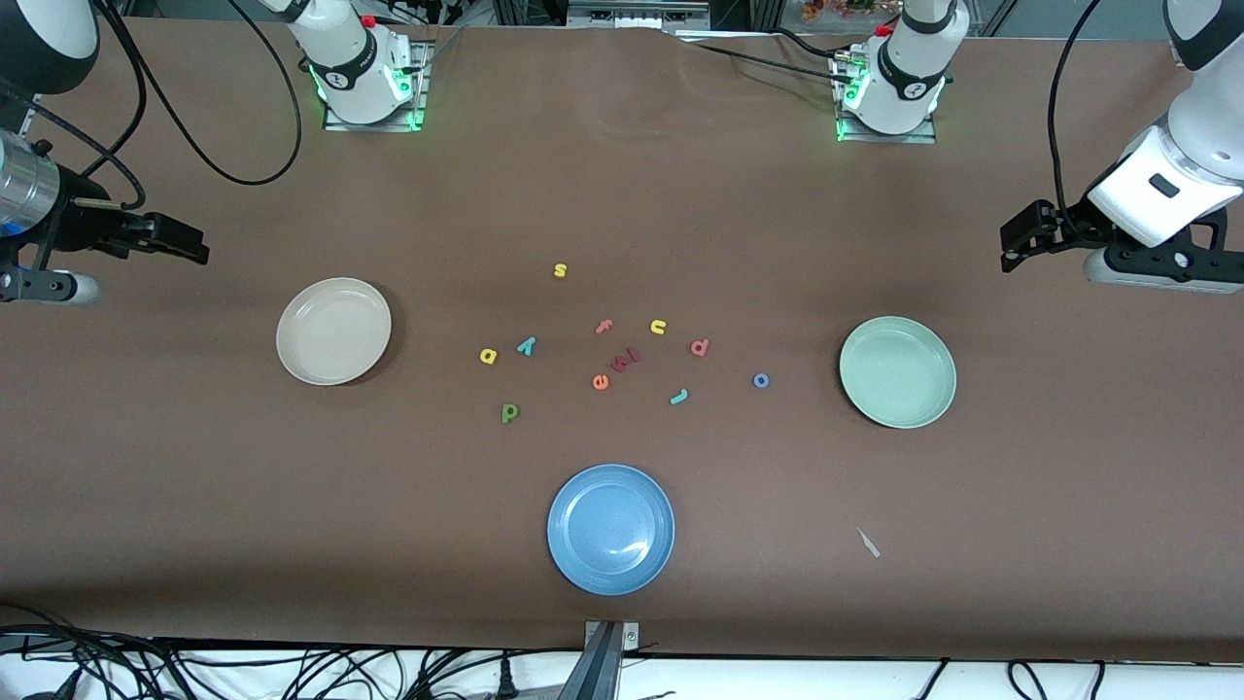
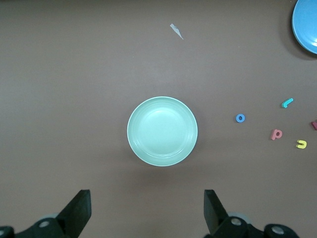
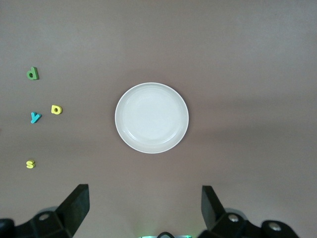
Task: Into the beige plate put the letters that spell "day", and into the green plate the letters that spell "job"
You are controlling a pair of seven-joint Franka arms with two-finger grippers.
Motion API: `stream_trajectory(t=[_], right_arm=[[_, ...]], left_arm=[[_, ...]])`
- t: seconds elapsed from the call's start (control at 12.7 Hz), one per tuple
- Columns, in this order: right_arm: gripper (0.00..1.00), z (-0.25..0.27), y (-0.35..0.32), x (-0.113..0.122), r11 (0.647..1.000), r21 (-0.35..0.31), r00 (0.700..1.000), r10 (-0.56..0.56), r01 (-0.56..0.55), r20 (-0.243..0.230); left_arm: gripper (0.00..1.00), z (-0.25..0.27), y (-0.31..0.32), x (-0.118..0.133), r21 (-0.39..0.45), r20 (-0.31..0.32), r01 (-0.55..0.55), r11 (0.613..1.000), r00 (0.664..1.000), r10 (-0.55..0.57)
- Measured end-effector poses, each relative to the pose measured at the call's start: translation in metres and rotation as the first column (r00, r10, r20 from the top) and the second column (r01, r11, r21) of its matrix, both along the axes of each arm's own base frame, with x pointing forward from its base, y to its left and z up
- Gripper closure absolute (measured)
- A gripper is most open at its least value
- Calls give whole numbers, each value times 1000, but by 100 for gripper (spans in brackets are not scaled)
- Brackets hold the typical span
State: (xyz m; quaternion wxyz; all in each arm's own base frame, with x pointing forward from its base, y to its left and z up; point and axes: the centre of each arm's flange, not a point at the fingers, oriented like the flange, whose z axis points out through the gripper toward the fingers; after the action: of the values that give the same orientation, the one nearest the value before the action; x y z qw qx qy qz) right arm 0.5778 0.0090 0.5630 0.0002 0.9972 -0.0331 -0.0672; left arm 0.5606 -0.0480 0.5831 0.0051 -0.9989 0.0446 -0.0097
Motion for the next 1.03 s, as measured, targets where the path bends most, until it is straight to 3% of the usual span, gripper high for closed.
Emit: stream_trajectory(t=[1.03], right_arm=[[0, -2, 0, 4, 1000, 0, 1000, 0, 0, 15]], left_arm=[[0, 0, 0, 0, 0, 1, 0, 1000, 1000, 0]])
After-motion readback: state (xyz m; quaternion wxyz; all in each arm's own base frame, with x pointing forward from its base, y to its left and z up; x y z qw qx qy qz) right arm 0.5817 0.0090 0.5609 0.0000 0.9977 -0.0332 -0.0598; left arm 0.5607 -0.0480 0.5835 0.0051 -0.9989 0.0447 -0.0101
